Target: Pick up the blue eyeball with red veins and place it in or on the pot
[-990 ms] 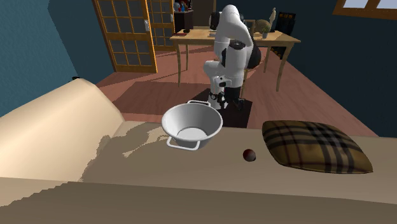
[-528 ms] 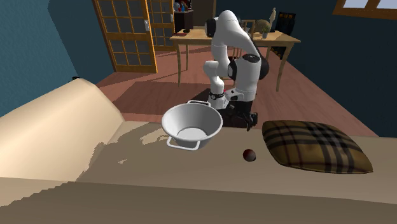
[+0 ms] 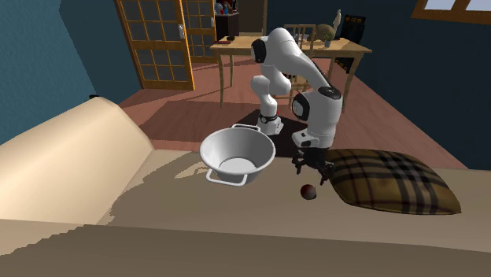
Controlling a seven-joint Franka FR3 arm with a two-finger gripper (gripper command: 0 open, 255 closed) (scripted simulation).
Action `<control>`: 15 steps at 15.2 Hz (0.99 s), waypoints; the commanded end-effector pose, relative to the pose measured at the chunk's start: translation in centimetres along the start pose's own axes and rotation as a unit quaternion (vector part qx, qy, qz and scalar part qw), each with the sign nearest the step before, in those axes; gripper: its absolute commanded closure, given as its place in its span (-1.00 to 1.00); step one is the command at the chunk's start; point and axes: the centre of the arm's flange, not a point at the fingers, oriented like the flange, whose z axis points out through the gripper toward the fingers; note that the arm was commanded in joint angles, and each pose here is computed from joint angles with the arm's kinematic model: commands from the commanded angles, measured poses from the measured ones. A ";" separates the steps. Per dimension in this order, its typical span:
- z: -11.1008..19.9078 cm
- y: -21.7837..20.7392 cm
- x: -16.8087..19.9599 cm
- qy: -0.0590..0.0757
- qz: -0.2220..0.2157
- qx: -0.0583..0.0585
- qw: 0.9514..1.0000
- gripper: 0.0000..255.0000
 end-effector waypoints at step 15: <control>4.3 -0.7 0.1 0.002 0.000 0.000 1.000 -1.00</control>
